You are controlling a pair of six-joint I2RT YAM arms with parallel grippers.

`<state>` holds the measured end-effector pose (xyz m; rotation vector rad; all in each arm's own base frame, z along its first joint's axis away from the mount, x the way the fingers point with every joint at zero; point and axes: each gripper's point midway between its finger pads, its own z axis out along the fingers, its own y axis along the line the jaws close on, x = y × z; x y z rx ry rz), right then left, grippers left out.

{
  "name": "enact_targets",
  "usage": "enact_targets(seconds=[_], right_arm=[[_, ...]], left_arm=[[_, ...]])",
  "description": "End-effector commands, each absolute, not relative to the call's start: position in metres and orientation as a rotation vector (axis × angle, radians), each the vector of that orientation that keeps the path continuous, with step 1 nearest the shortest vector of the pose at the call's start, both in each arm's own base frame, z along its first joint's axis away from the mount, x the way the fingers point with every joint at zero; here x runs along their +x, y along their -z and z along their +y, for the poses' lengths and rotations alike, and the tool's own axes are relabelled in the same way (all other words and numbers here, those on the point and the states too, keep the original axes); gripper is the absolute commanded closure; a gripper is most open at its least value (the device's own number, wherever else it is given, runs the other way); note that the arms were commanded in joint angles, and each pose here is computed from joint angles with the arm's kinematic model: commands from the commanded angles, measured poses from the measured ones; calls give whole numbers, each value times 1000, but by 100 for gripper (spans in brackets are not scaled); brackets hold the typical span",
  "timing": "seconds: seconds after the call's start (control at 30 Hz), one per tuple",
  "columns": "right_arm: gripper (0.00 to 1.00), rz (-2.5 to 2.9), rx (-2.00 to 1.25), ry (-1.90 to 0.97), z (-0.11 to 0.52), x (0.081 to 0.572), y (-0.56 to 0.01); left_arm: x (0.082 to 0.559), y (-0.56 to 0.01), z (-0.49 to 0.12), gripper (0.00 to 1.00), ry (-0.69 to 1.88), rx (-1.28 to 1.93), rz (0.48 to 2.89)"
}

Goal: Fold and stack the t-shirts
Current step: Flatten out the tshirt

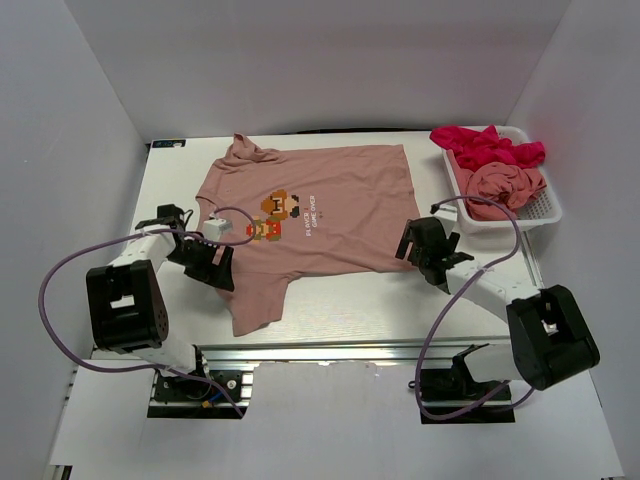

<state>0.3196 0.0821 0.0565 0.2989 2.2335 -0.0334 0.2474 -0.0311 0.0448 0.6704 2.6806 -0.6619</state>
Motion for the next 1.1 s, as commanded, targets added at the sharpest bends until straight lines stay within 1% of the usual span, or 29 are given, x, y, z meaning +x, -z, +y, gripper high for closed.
enact_targets(seconds=[0.0, 0.17, 0.2, 0.3, 0.5, 0.57, 0.6, 0.63, 0.7, 0.8, 0.83, 0.97, 1.07], right_arm=[[14, 2135, 375, -27, 91, 347, -81], [14, 2195, 434, -14, 94, 348, -68], [14, 2192, 461, -12, 93, 349, -68], [14, 2209, 500, 29, 87, 344, -64], [16, 2111, 517, 5, 79, 343, -99], [16, 2085, 492, -17, 81, 345, -115], [16, 2091, 477, -23, 83, 344, -118], [16, 2089, 472, -20, 82, 344, -122], [15, 2077, 472, 11, 77, 344, -127], [15, 2095, 477, 26, 74, 342, -120], [15, 2108, 476, 19, 74, 341, -115], [15, 2148, 500, 15, 70, 333, -95], [15, 2158, 505, 36, 66, 328, -85]], left_arm=[[250, -58, -36, 7, 699, 680, 2632], [229, -50, -23, 8, 648, 678, 2772], [229, -51, -20, 10, 626, 675, 2775], [230, -56, -10, 10, 552, 679, 2788], [231, -73, -3, 10, 518, 751, 2787], [222, -81, -11, 9, 605, 786, 2792], [223, -86, -12, 9, 629, 824, 2770], [214, -89, -18, 9, 705, 832, 2792], [213, -91, -20, 9, 751, 857, 2795], [200, -83, -20, 9, 849, 885, 2868], [187, -77, -18, 9, 905, 901, 2935], [164, -60, -6, 9, 898, 955, 3061], [158, -62, -5, 9, 882, 968, 3061]])
